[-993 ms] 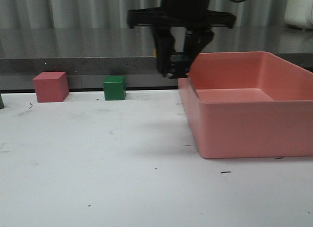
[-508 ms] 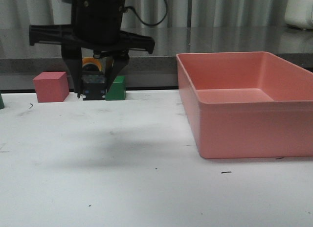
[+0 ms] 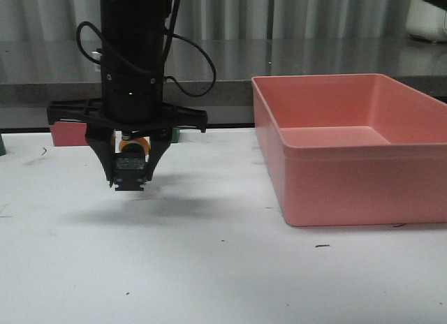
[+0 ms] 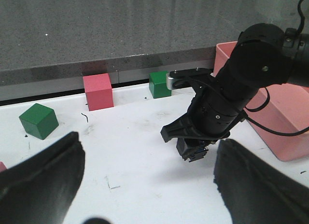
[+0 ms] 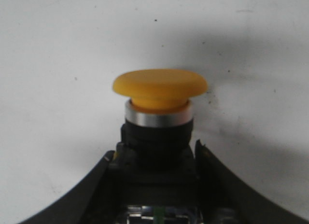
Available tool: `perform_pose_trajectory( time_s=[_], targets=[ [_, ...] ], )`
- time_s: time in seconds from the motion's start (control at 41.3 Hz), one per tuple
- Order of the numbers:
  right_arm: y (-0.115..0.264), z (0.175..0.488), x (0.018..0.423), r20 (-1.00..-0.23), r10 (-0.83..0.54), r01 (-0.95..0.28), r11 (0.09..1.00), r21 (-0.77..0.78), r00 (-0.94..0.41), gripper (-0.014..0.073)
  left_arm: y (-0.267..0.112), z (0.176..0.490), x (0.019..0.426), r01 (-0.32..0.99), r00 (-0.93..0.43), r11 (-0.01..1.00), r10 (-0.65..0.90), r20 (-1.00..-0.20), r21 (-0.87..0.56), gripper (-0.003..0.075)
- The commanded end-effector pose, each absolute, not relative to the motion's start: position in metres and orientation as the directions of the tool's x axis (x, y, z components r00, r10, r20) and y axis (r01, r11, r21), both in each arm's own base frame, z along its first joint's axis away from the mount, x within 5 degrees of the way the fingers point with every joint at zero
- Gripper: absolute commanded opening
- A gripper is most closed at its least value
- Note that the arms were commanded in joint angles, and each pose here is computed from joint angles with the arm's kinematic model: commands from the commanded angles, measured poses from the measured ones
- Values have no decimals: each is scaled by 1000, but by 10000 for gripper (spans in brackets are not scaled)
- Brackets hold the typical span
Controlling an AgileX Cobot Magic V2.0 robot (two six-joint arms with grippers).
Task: Place and stand button with both arms
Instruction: 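Carry the button with the right gripper out of the bin onto the table, then open the right gripper to release the button and raise it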
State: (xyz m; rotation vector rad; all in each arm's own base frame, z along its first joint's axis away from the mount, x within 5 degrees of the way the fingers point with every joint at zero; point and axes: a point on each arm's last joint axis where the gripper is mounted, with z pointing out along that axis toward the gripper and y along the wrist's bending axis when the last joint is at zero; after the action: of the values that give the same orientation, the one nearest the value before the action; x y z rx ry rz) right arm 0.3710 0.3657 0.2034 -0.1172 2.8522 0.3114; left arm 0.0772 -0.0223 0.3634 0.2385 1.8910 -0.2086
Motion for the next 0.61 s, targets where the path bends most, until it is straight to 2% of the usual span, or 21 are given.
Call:
perform_pose_trajectory(
  time_s=[0.0, 0.291, 0.412, 0.581],
  targets=[
    [364, 247, 371, -371, -1, -112, 954, 279, -929, 291, -24, 380, 79, 277, -228, 960, 29, -973, -37, 545],
    [369, 223, 374, -324, 5, -90, 957, 276, -946, 291, -24, 380, 79, 277, -228, 960, 29, -973, -37, 545],
    [371, 221, 376, -333, 8, -93, 954, 285, -943, 298, -24, 380, 79, 277, -228, 960, 29, -973, -37, 546],
    [372, 221, 376, -343, 11, -96, 951, 294, -939, 420, -24, 380, 79, 277, -228, 960, 29, -973, -37, 545]
  ],
)
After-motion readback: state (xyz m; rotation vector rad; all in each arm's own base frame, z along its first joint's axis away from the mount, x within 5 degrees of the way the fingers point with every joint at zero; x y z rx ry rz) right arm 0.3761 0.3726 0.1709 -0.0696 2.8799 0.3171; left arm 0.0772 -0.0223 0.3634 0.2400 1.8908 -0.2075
